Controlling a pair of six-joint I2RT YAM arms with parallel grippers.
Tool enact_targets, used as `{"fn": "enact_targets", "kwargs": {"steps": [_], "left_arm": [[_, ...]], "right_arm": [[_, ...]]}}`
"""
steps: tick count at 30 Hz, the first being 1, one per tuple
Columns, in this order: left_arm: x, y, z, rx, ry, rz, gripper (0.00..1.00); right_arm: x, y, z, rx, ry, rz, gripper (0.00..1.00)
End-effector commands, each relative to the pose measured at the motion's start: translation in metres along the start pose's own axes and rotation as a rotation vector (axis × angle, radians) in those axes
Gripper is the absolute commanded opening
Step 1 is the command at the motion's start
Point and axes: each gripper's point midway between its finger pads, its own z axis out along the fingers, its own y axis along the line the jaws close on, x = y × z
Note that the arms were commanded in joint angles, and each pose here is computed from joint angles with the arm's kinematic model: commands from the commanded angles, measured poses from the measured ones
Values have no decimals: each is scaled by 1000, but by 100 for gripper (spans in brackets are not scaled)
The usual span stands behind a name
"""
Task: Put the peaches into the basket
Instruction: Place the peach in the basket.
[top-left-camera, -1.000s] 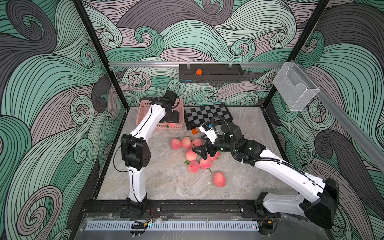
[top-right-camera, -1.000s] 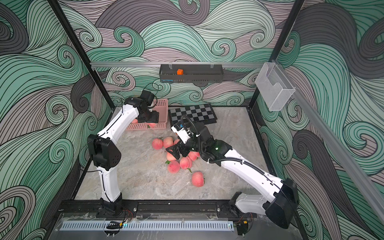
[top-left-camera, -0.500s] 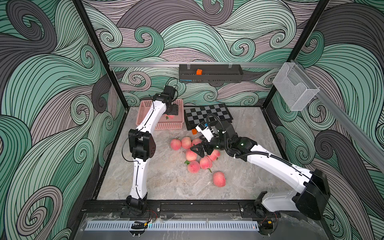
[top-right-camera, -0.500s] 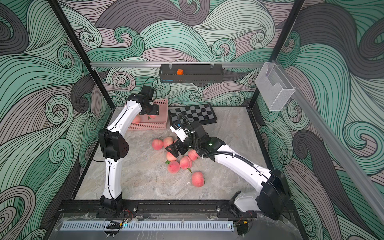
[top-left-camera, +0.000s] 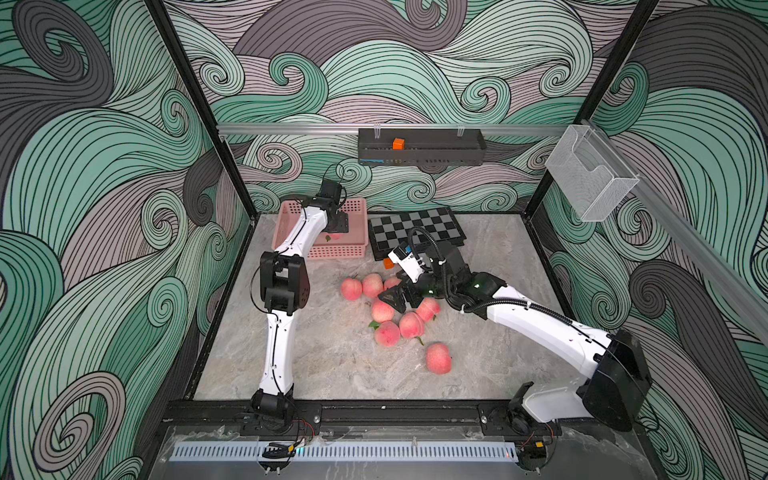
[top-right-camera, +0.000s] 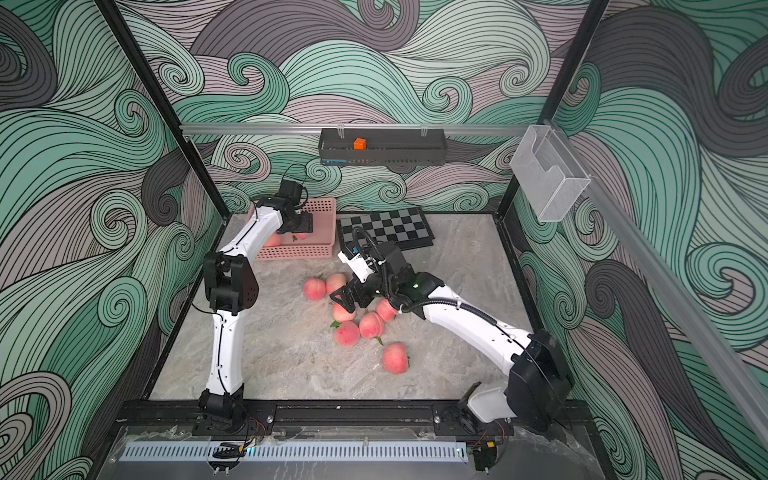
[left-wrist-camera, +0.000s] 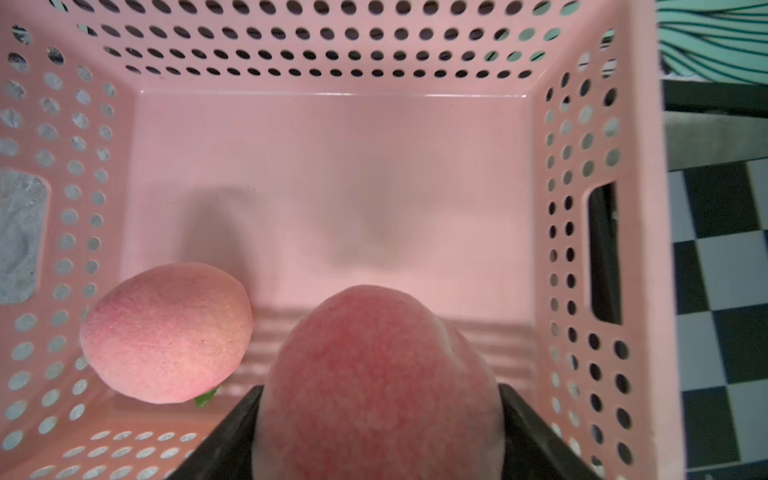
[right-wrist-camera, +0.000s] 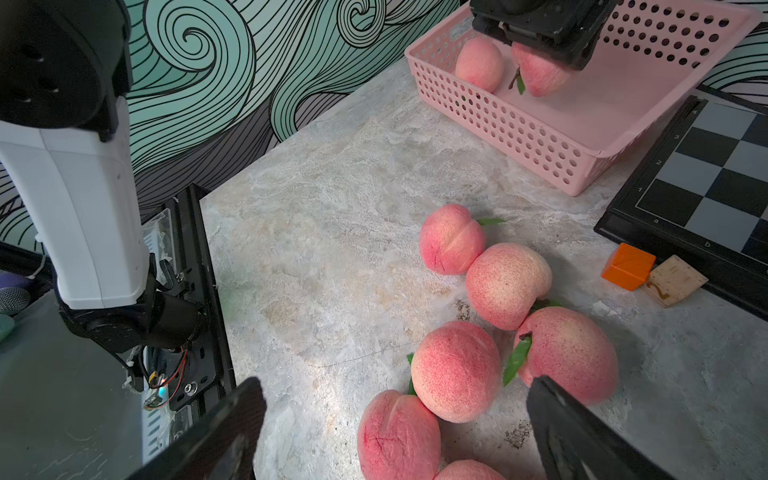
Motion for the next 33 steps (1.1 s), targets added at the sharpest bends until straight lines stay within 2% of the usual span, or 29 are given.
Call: {"fn": "enact_targets", "kwargs": {"steps": [1, 10, 22, 33], "left_arm": [[-2, 14, 10, -33, -13, -26, 65], [14, 20, 33, -74, 27, -5, 65], [23, 25, 45, -94, 52, 0, 66], [27, 22, 50, -82, 67, 1, 76]], "right_arm": [[-13, 1, -1, -12, -31, -27, 99], [-10, -7, -2, 3, -17, -22, 99], [-9, -12, -2, 8, -14, -16, 99], [-7, -18, -5, 19, -16, -6, 99]]}}
